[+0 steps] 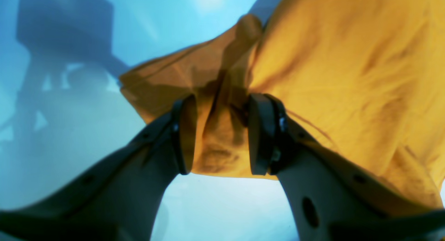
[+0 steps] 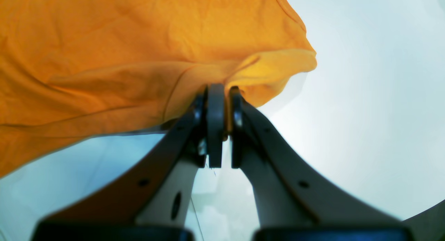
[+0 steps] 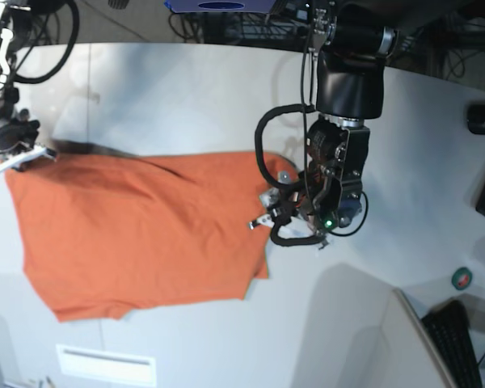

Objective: Layout the t-shirt on the table in an organized manner, then fold the t-shirt properly
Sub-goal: 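Grasp the t-shirt corner with the left gripper and hold it, then pull the t-shirt taut between both grippers, stretching it flat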

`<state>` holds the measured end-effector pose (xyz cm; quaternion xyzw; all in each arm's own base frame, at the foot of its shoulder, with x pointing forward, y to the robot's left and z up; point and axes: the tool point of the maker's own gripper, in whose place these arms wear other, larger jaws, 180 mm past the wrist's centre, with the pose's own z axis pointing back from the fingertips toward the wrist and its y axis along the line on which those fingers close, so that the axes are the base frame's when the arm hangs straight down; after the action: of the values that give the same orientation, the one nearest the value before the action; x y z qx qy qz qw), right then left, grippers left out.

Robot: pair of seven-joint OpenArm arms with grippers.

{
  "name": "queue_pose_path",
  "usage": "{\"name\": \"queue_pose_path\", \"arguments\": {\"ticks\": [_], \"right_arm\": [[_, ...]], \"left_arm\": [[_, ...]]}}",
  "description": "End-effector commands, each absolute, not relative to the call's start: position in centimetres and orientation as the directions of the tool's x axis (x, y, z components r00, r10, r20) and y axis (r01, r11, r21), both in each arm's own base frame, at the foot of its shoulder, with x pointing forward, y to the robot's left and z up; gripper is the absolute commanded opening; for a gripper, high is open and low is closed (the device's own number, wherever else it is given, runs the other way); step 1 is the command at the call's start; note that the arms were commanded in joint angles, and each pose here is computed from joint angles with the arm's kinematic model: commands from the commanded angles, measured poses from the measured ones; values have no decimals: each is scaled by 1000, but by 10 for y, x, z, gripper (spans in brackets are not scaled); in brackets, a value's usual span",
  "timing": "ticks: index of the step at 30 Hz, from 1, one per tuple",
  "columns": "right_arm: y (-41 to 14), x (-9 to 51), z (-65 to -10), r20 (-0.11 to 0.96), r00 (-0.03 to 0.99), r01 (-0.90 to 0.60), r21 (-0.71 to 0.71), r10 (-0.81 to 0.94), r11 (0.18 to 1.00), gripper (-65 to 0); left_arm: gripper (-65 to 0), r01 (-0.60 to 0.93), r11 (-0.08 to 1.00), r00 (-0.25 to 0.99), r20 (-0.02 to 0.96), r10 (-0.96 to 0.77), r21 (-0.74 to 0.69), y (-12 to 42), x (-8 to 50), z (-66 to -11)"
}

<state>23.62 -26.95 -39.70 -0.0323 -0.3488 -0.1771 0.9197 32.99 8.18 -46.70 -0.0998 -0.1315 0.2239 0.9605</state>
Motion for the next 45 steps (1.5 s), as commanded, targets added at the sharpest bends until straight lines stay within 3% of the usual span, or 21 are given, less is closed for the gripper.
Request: {"name": "queue_pose_path", "arguments": {"ticks": [1, 6, 12, 24, 33, 38, 45], "right_arm": [[-275, 243, -386, 688, 666, 347, 56, -288, 936, -650], [-275, 243, -386, 688, 666, 347, 56, -288, 936, -650], [-275, 243, -386, 688, 666, 347, 56, -288, 936, -650], [-275, 244, -386, 689, 665, 347, 56, -288, 936, -650], [-277, 259, -373, 721, 634, 341, 62, -278, 938, -650], [-277, 285, -353, 766, 581, 334, 84, -275, 939, -650], [-305, 352, -283, 873, 438, 321, 72, -216, 944, -650]], "left_arm": [[-420, -390, 878, 853, 250, 458, -279, 79, 348, -451], [-428, -391, 877, 853, 249, 459, -278, 79, 348, -451], [-650, -392, 877, 854, 245, 459, -276, 79, 346, -453], [-650, -391, 877, 852, 251, 459, -279, 79, 348, -451], [-650, -330, 875, 793, 399, 461, -355, 76, 384, -393], [-650, -308, 878, 777, 435, 455, -367, 75, 405, -374], [-650, -272, 882, 734, 509, 449, -385, 74, 470, -318]]}}
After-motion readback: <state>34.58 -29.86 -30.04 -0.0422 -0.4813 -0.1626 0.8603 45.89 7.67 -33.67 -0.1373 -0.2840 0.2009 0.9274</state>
